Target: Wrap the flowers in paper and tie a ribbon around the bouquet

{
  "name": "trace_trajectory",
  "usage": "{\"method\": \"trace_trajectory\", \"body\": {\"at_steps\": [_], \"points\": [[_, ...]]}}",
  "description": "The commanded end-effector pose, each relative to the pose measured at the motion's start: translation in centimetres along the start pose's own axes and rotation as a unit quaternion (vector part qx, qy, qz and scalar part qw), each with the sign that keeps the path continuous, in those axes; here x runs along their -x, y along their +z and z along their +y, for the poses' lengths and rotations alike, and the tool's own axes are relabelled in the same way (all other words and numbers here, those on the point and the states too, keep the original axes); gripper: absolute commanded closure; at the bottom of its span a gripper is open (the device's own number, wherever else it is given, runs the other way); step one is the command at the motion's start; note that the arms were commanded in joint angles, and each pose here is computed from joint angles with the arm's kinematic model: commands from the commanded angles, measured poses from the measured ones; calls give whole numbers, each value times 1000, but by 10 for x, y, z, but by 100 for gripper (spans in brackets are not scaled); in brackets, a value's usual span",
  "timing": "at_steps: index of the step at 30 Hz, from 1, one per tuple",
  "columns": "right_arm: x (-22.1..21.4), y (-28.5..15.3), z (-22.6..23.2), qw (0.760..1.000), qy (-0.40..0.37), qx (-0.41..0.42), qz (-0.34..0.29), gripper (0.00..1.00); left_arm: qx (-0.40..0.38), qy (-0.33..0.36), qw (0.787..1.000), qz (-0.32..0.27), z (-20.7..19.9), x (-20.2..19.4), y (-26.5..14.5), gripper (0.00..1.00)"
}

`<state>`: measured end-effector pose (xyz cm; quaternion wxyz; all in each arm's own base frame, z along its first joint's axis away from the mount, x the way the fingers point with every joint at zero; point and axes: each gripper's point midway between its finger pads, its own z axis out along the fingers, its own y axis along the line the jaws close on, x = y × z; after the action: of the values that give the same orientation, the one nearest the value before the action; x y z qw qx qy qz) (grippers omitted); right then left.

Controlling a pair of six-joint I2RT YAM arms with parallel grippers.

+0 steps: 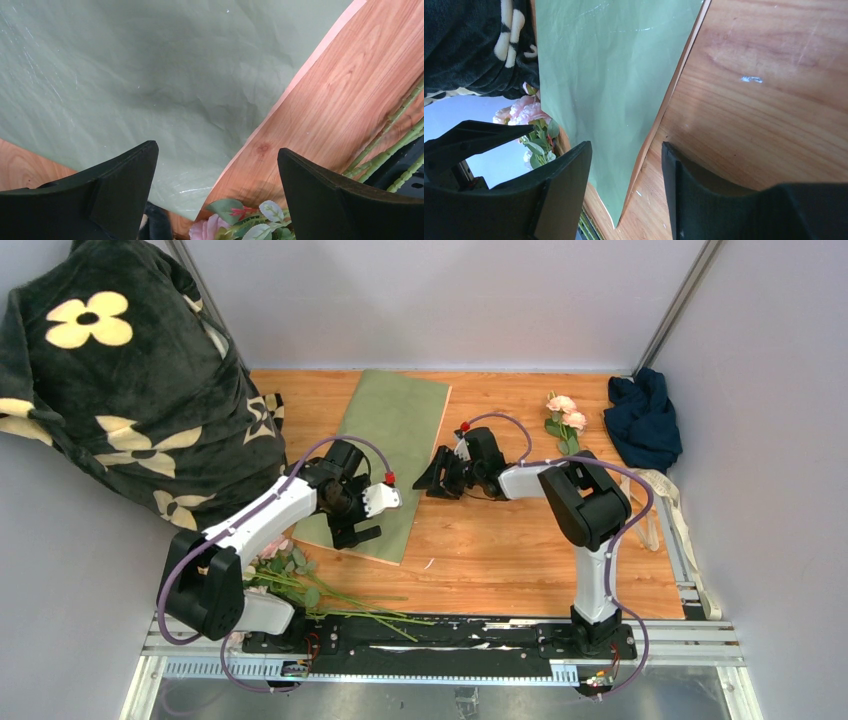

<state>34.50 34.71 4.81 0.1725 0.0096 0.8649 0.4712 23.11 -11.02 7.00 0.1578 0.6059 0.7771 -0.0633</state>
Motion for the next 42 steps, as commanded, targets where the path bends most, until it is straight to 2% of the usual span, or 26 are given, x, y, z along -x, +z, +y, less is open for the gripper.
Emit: {"method": "trace_trajectory", "body": {"at_steps": [1,9,21,22,23,24,25,28,33,37,42], "points": [[-22,6,-10,999,34,-18,11,42,-13,0,1000,-9,-5,4,3,0],[-33,15,7,998,39,24,32,53,-8,-4,1000,-6,-1,5,5,0],[-32,33,23,997,40,60,36,58,-11,-12,1000,-8,-1,6,8,0],[-29,35,25,997,40,63,34,65,-10,-14,1000,-11,-1,7,6,0],[-26,36,26,997,39,65,32,79,-7,-21,1000,-18,0,11,4,0],[-22,36,28,997,38,66,30,96,-3,-24,999,-27,2,16,-1,0],[-14,33,31,997,37,70,20,100,0,-29,999,-37,3,21,-6,0],[18,1,54,994,48,94,-33,100,-1,-36,997,-75,-2,41,-29,0],[48,-55,118,983,47,142,-108,100,30,32,990,-136,-12,77,-64,0],[67,-92,149,975,36,138,-172,100,74,36,980,-181,-1,99,-103,0],[90,-123,167,961,48,127,-241,100,81,32,973,-213,-6,109,-123,0]]}}
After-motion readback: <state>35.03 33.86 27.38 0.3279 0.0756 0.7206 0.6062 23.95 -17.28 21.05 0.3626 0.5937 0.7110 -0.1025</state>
